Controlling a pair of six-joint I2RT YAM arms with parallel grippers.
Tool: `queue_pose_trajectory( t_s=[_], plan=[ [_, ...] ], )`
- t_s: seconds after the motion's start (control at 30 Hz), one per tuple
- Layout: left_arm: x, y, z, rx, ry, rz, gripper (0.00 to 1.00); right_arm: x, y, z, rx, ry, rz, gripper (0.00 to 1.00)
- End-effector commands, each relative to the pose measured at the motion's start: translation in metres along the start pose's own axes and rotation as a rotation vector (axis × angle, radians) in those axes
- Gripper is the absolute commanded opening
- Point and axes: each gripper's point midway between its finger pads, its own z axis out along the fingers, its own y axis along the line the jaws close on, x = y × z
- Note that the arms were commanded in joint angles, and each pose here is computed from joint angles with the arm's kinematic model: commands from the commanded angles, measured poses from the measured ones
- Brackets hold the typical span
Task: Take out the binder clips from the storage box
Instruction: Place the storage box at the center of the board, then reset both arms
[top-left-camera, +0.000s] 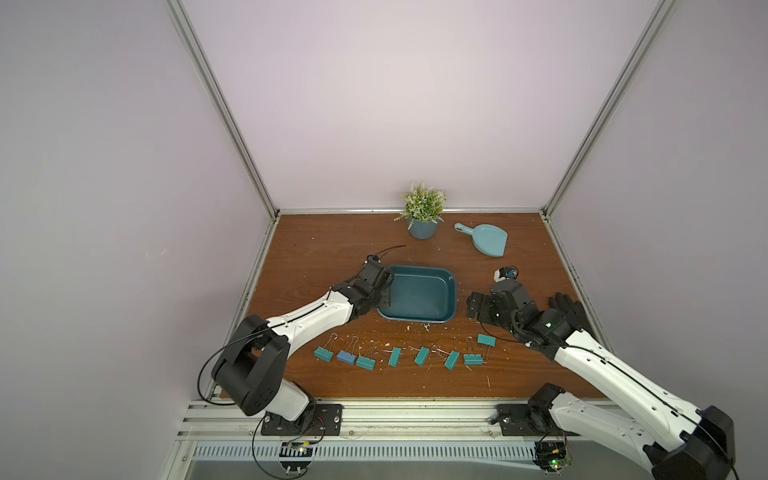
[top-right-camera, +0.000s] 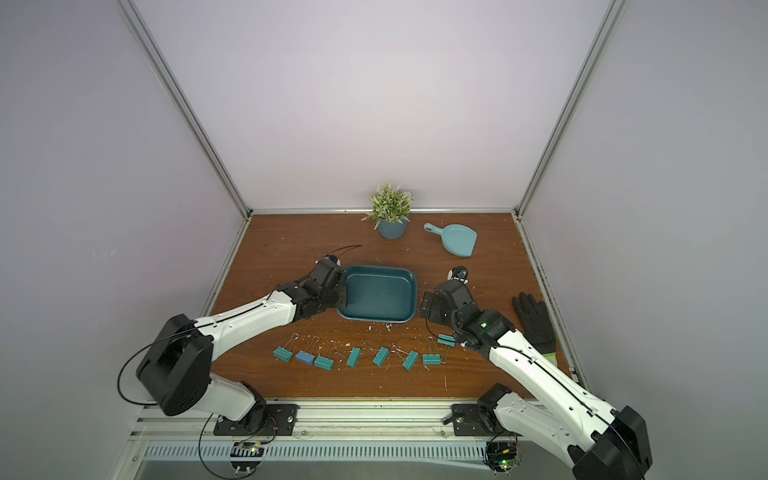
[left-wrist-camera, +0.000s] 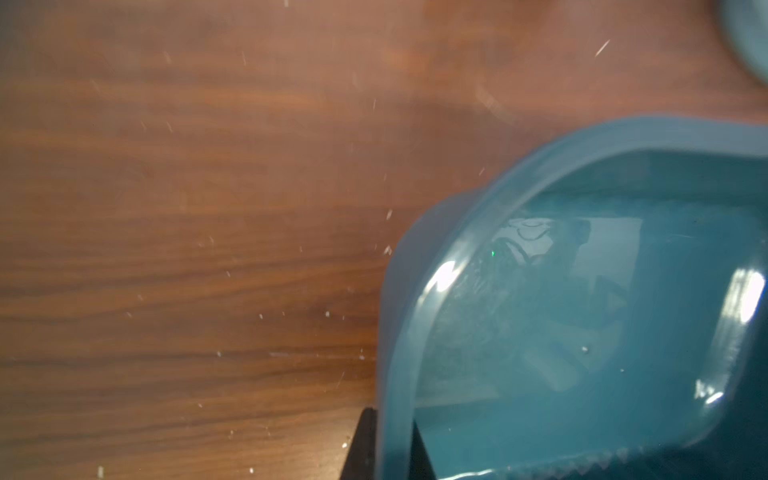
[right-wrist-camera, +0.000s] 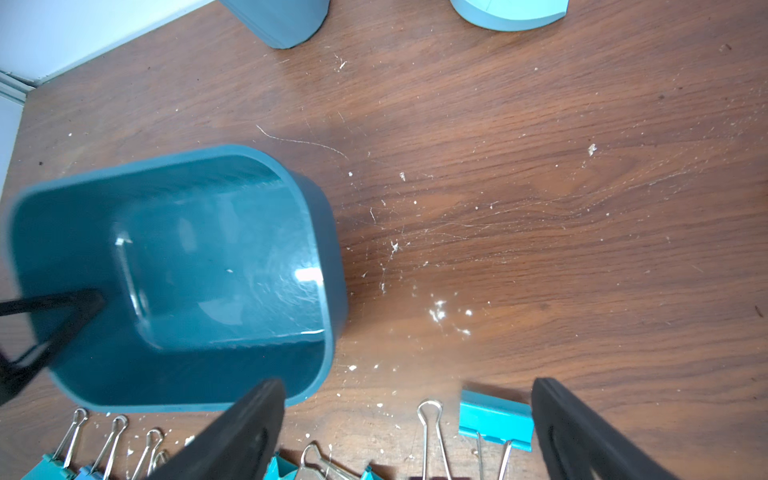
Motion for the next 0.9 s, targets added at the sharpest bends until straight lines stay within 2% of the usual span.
queue_pose_trajectory(
  t_s=[0.0, 0.27, 0.3, 0.43, 0.53, 0.6, 0.67, 0.7, 0.77, 0.87],
  plan=[
    [0.014, 0.003, 0.004, -0.016, 0.122, -0.039, 0.00, -0.001, -0.003, -0.002, 0.001, -0.014, -0.004, 0.99],
    [0.020, 0.008, 0.013, -0.021, 0.178, -0.086, 0.02, 0.002, -0.005, -0.003, -0.001, -0.012, -0.006, 0.99],
    [0.021, 0.008, 0.014, -0.019, 0.184, -0.088, 0.07, 0.002, -0.004, -0.003, -0.005, -0.012, -0.007, 0.99],
    [0.017, 0.006, 0.014, -0.010, 0.183, -0.089, 0.55, 0.000, -0.001, 0.000, -0.017, -0.021, -0.011, 0.99],
    [0.007, 0.005, 0.009, -0.003, 0.156, -0.090, 0.65, -0.004, 0.003, 0.005, -0.022, -0.041, -0.018, 0.99],
    [-0.005, 0.003, 0.002, 0.006, 0.124, -0.090, 0.78, -0.008, 0.003, 0.009, -0.004, -0.056, -0.027, 0.99],
    [-0.021, 0.004, -0.009, 0.005, 0.074, -0.096, 0.95, -0.013, 0.000, 0.013, 0.034, -0.079, -0.033, 0.99],
    [-0.030, 0.004, -0.017, 0.006, 0.039, -0.099, 0.99, -0.016, -0.004, 0.016, 0.063, -0.096, -0.044, 0.99],
    [-0.049, 0.012, -0.035, -0.018, -0.038, -0.112, 0.99, -0.024, -0.016, 0.020, 0.142, -0.148, -0.053, 0.99],
    [-0.076, 0.041, -0.068, -0.113, -0.185, -0.147, 0.99, -0.040, -0.030, 0.022, 0.235, -0.256, -0.096, 0.99]
  ],
)
